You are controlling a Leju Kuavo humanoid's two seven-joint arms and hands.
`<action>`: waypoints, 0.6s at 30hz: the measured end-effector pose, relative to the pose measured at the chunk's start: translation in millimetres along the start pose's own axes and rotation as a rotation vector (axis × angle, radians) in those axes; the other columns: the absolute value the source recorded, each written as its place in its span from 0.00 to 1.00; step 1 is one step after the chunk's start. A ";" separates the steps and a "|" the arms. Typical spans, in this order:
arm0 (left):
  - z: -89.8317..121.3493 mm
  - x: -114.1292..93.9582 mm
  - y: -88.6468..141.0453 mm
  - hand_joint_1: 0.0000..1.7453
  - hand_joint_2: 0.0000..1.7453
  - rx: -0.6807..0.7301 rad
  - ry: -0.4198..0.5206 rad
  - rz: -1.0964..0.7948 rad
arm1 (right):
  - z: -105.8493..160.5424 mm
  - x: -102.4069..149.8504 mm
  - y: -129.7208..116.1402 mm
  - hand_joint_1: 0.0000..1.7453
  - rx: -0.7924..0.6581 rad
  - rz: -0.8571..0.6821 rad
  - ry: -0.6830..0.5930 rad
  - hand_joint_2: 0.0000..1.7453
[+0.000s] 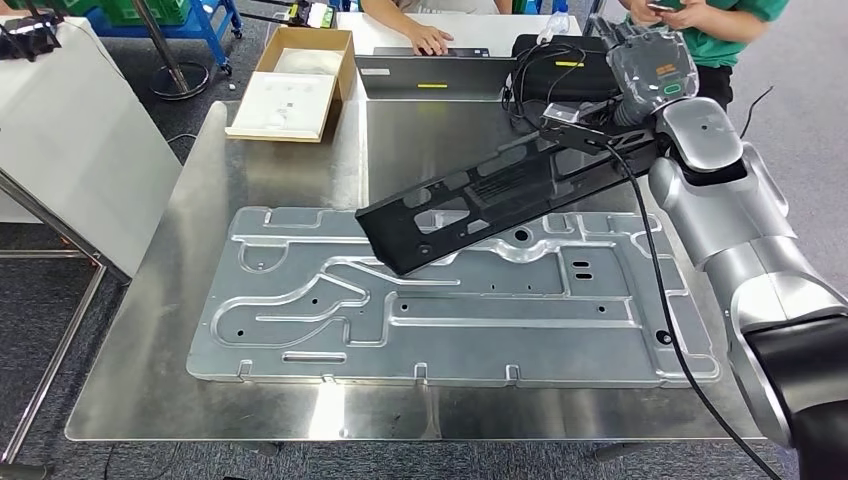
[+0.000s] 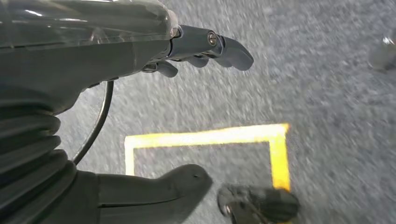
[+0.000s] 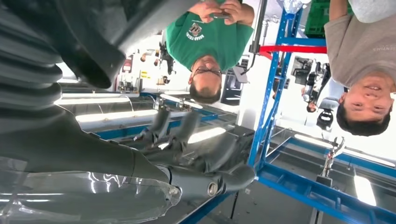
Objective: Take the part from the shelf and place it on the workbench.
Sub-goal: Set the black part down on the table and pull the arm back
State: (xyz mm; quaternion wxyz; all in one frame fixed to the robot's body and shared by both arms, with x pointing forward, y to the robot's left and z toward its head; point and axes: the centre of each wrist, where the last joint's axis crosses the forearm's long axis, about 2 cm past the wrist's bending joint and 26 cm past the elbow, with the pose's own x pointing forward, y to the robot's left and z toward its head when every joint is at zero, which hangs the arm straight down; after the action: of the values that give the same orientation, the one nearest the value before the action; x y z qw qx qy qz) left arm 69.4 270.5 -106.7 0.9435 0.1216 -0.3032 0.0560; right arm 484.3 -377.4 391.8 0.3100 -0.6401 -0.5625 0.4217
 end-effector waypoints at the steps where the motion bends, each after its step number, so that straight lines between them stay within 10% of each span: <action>1: -0.4 0.8 0.2 0.00 0.00 0.015 0.009 -0.004 | -0.2 0.9 0.3 0.00 0.003 -0.001 0.001 0.00; 18: -0.7 -2.8 8.9 0.00 0.00 0.102 0.062 0.033 | -21.4 -20.9 5.8 0.00 0.862 -0.150 0.069 0.00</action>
State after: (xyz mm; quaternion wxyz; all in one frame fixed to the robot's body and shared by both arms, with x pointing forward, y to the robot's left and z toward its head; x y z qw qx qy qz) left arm 65.9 279.2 -107.1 0.9440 0.1625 -0.2726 0.0905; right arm 505.7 -397.3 400.4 0.5970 -0.4235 -0.3694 0.5726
